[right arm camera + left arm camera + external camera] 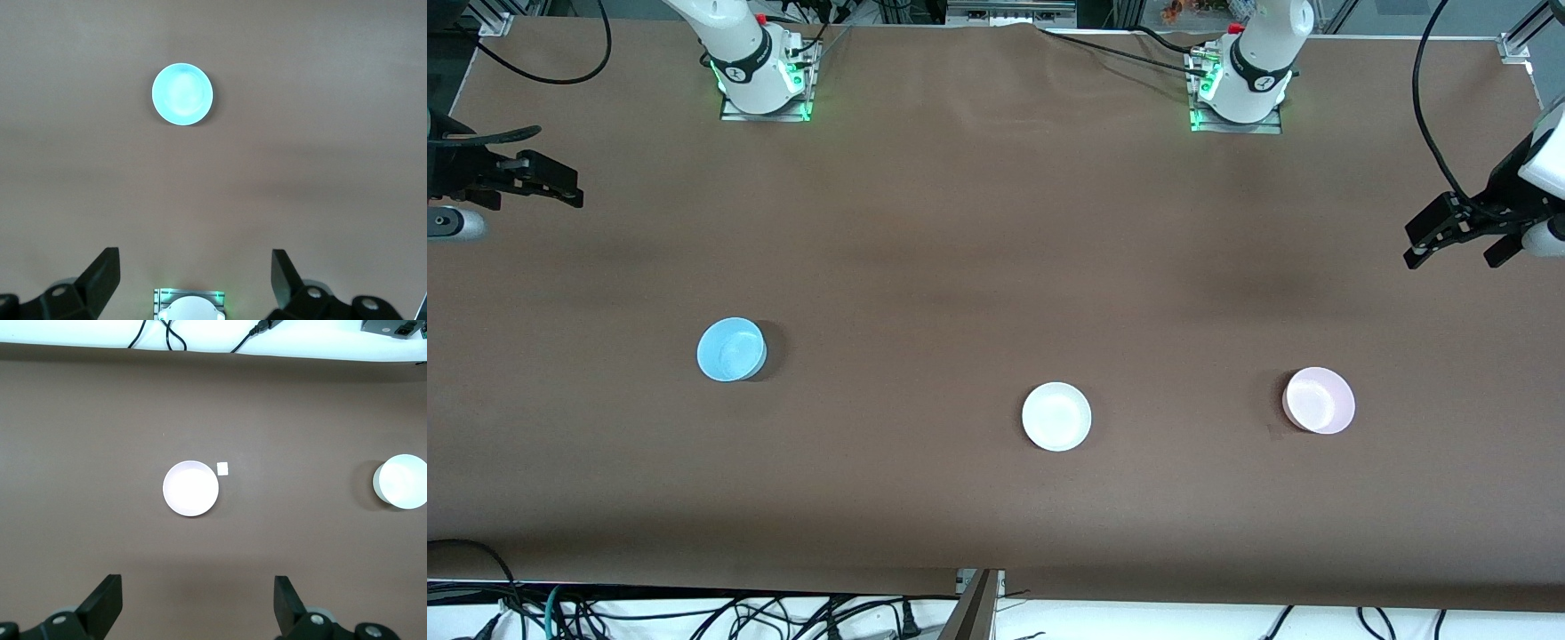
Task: Stack pink and blue bowls on white bowl
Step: 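Move the left gripper down to the pink bowl while the right gripper reaches out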
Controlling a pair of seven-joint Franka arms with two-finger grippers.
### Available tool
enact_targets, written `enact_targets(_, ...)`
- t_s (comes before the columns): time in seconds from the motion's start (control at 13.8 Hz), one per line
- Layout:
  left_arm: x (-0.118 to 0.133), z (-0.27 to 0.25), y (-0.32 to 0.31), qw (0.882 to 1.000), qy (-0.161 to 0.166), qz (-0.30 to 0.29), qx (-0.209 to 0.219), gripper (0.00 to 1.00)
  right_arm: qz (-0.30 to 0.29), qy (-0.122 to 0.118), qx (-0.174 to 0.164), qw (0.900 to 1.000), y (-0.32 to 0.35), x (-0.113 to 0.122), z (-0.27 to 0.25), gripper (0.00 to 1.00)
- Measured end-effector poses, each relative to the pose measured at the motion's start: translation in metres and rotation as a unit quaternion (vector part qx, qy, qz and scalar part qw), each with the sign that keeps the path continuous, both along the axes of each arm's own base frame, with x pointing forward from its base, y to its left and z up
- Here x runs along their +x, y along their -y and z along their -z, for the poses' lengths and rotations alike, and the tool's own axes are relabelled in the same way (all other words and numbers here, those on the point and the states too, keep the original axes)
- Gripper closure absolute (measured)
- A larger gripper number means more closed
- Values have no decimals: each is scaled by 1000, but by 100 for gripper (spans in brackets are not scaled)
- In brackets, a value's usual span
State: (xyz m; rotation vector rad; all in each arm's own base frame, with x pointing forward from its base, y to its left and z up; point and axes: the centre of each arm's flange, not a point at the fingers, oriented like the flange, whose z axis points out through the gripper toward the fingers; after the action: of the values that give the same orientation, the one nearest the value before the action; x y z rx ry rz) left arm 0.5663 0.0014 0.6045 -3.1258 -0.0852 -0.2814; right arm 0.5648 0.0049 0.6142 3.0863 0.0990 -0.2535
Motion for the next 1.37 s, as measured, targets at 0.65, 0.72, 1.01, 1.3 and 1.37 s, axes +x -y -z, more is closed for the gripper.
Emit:
enact_targets(0.65, 18, 38, -10, 999, -33, -9, -8, 0, 0, 1, 0, 1000, 0, 2, 1, 0)
enact_targets(0.72, 22, 50, -16, 999, -43, -13, -11, 0, 0, 1, 0, 1000, 0, 2, 1, 0)
enact_targets(1.01, 44, 107, -40, 997, -76, -26, -22, 0, 0, 0, 0, 1000, 0, 3, 2, 0)
enact_targets(1.3, 74, 188, -65, 997, -76, -4, -34, 0, 0, -9, 0, 1000, -1, 11, 17, 0)
enact_targets(1.37, 81, 212, -71, 997, -72, -4, -37, 0, 0, -12, 0, 1000, 0, 15, 23, 0)
